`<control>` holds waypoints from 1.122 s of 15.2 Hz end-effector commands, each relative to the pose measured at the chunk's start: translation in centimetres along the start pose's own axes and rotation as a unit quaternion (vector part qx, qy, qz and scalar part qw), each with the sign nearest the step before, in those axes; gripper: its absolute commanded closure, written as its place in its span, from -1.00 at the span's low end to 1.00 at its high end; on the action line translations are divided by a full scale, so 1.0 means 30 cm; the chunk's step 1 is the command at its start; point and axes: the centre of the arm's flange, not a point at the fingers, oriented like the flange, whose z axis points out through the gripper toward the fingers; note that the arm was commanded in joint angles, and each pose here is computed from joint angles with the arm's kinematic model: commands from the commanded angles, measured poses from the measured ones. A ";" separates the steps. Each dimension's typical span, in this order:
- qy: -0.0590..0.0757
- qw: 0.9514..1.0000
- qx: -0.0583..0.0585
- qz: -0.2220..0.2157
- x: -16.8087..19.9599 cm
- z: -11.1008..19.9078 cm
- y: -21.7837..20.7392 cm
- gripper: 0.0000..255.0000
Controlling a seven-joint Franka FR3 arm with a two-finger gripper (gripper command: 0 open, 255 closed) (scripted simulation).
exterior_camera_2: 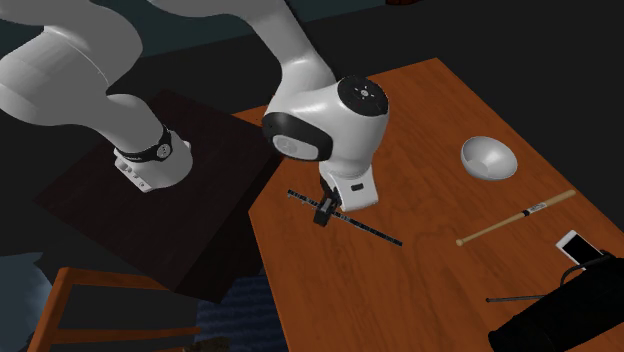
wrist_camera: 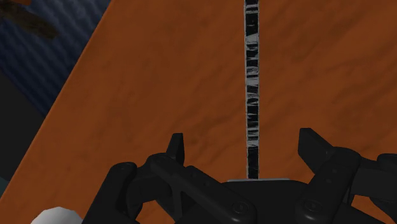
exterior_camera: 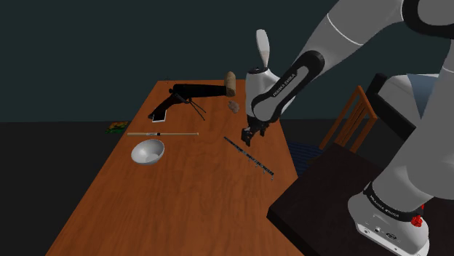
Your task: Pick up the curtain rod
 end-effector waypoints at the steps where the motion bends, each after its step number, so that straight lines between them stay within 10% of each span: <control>1: 0.000 1.000 0.001 -0.004 0.037 0.076 -0.037 -1.00; 14: 0.000 1.000 0.003 -0.012 0.117 0.350 -0.095 -1.00; 15: 0.000 1.000 0.003 -0.012 0.117 0.350 -0.095 1.00; 17: 0.000 1.000 0.003 -0.012 0.116 0.350 -0.095 1.00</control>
